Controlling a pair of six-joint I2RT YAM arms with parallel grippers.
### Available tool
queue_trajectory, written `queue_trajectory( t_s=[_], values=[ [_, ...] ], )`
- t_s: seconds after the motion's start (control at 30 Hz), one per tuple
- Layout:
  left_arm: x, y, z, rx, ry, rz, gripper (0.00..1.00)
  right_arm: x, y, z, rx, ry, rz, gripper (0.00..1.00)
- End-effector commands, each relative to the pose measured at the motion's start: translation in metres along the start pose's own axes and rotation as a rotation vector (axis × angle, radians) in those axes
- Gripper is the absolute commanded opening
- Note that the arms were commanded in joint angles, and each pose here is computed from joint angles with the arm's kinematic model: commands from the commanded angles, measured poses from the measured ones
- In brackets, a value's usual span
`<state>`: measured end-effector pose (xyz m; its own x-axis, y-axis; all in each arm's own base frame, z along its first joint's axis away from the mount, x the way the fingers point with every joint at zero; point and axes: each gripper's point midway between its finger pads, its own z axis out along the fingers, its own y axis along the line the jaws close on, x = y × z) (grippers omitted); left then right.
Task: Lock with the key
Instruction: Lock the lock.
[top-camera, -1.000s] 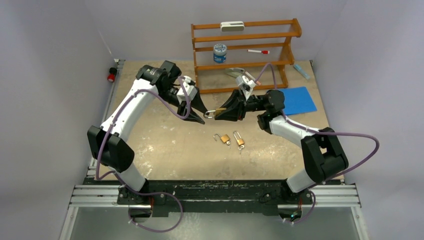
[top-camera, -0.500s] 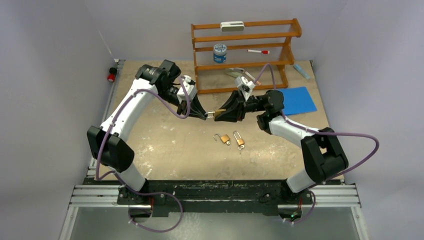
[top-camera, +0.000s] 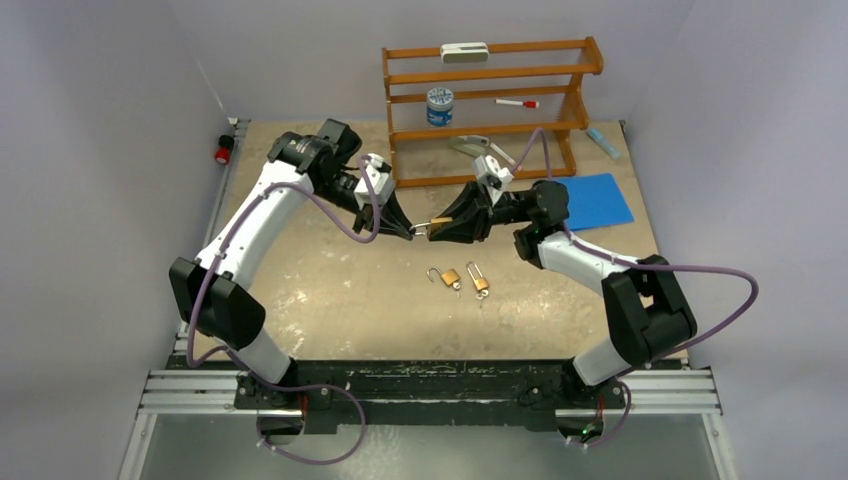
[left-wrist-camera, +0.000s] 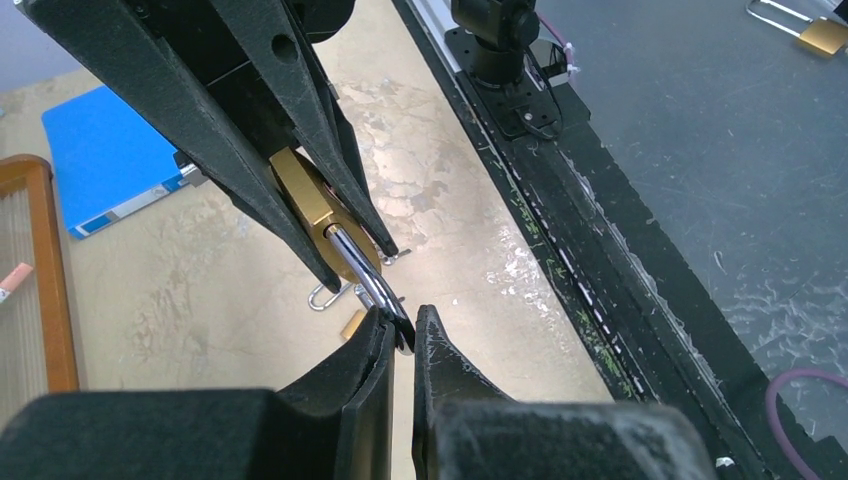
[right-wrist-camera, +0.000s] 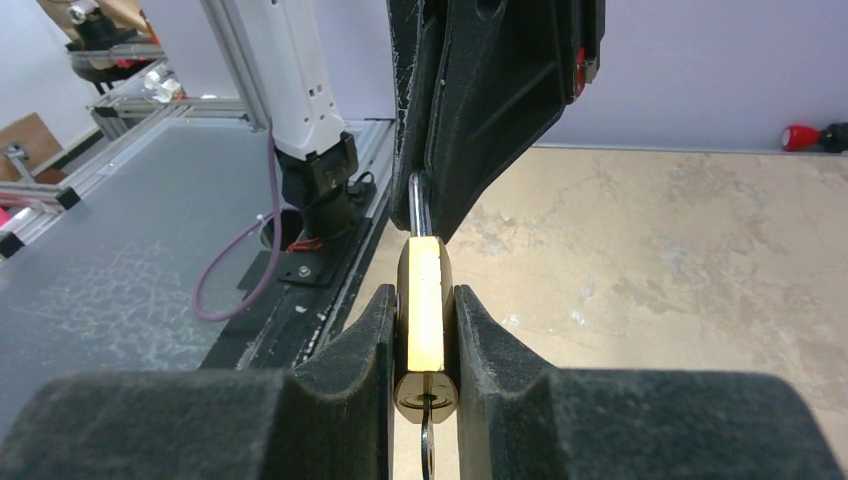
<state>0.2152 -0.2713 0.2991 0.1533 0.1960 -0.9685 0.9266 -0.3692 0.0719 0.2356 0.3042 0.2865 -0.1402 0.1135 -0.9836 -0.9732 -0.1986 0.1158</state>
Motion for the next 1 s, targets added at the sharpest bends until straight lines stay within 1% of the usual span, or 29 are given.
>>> queue_trajectory(
  t_s=[0.0, 0.2, 0.47, 0.97],
  values=[
    [-0.025, -0.017, 0.012, 0.047, -0.075, 0.024, 0.00, -0.044, -0.019, 0.006, 0.100, -0.126, -0.202, 0.00],
    [-0.024, -0.017, 0.014, 0.054, -0.075, 0.019, 0.00, -0.047, -0.021, 0.010, 0.125, -0.148, -0.243, 0.00],
    [-0.024, -0.017, 0.016, 0.059, -0.076, 0.019, 0.00, -0.051, -0.021, 0.020, 0.114, -0.161, -0.261, 0.00],
    [-0.024, -0.016, 0.026, 0.090, -0.077, 0.015, 0.00, -0.059, -0.016, 0.031, 0.070, -0.195, -0.262, 0.00]
  ],
)
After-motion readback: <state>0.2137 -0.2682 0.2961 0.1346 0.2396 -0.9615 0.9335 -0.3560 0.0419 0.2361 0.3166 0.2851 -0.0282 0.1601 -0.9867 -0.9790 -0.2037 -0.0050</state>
